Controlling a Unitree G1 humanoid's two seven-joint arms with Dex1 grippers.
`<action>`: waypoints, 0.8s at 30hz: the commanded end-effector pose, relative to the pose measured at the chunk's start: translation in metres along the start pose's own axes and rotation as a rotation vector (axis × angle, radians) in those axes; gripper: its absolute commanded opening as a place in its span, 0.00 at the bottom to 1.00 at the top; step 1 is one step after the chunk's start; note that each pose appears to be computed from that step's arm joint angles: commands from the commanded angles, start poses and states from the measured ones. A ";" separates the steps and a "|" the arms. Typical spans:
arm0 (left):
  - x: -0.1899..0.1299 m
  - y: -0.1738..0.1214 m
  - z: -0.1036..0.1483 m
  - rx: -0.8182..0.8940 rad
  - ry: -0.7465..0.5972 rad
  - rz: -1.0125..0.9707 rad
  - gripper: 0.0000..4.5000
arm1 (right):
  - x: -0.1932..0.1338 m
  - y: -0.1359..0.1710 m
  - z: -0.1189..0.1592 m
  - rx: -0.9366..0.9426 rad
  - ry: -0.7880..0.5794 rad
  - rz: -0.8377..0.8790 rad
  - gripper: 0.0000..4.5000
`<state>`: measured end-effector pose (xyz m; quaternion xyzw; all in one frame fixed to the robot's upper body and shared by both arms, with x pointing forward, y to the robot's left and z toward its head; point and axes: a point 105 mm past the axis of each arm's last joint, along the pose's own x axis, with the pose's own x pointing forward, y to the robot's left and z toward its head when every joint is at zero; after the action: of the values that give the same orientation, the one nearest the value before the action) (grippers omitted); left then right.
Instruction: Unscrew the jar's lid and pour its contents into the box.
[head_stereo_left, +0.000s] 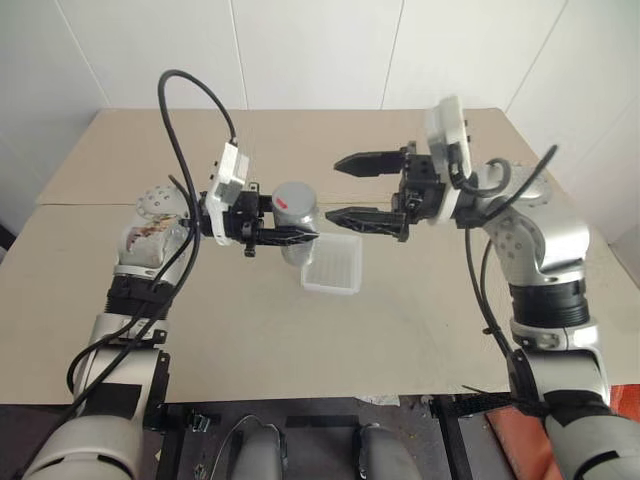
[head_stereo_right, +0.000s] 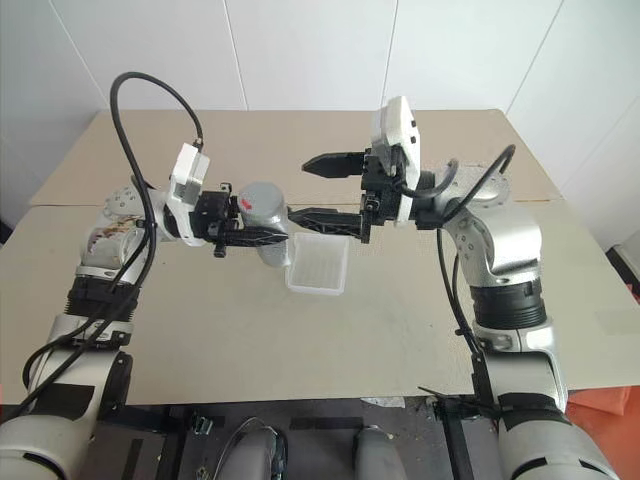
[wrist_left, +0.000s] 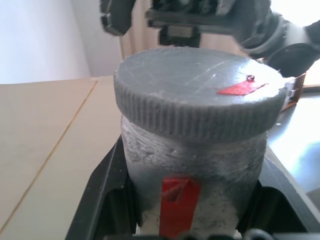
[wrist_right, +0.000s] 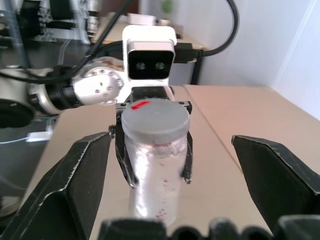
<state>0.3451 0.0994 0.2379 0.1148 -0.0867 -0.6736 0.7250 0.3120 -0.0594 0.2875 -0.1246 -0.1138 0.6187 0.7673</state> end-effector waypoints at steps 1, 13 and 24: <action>0.002 0.011 0.012 0.056 -0.022 0.067 0.43 | 0.004 0.009 0.013 -0.035 0.009 -0.069 1.00; 0.015 0.009 0.010 0.035 -0.045 0.021 0.43 | 0.047 0.001 0.010 -0.044 0.103 -0.289 1.00; 0.009 0.000 0.012 0.020 -0.054 -0.020 0.43 | 0.047 -0.019 0.003 -0.008 0.106 -0.342 1.00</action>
<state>0.3526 0.0877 0.2339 0.0906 -0.0816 -0.6710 0.7314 0.3323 -0.0053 0.2851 -0.1300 -0.0701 0.4991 0.8539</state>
